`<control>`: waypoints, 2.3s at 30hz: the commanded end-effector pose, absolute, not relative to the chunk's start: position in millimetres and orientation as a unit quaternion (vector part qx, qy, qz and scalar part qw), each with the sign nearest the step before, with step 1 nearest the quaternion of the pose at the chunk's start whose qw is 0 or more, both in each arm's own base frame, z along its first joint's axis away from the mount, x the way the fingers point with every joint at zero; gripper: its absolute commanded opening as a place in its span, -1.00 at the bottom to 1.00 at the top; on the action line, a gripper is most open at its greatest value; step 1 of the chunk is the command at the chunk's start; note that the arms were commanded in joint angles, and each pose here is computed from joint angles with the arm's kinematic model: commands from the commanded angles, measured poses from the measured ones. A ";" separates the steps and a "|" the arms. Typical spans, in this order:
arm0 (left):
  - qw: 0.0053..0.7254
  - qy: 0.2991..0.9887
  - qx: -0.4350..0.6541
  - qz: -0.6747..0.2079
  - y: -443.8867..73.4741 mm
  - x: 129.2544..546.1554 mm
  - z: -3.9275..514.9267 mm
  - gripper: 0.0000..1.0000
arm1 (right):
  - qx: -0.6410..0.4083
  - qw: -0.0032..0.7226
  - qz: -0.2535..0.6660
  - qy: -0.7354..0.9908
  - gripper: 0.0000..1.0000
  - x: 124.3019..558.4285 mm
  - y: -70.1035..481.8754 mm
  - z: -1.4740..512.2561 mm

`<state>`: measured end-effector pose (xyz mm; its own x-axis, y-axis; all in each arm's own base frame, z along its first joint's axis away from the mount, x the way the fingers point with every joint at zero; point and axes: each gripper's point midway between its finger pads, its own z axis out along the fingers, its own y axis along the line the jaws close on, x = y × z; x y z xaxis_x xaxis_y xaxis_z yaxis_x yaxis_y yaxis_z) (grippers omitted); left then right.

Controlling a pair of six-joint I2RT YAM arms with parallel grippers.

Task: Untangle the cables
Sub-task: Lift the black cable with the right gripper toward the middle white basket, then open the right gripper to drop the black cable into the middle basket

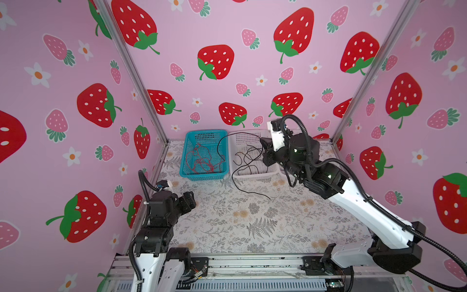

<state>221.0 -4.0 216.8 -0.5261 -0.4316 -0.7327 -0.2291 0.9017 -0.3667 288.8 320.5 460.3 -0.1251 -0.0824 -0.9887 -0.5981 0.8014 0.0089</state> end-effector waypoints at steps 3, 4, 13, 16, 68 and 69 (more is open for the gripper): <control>0.446 0.868 -0.181 -0.118 -7.6 222.3 215.0 0.64 | -0.234 0.625 0.198 0.718 -1.00 321.1 314.7 484.4; 0.446 0.868 -0.180 -0.118 -7.8 222.2 214.8 0.64 | -0.230 0.625 0.199 0.719 -1.00 328.4 314.0 487.2; 0.444 0.870 -0.178 -0.122 -9.7 222.9 214.2 0.63 | -0.184 0.645 0.178 0.720 -1.00 398.8 298.1 511.2; 0.444 0.870 -0.177 -0.121 -9.6 223.2 214.3 0.63 | -0.162 0.650 0.178 0.720 -1.00 424.0 291.4 508.6; 0.431 0.877 -0.166 -0.133 -16.5 225.7 210.0 0.63 | -0.124 0.511 0.170 0.833 -0.17 459.9 277.8 293.1; 0.431 0.877 -0.167 -0.132 -15.9 225.5 209.6 0.63 | -0.125 0.515 0.175 0.830 -0.11 454.2 276.0 301.5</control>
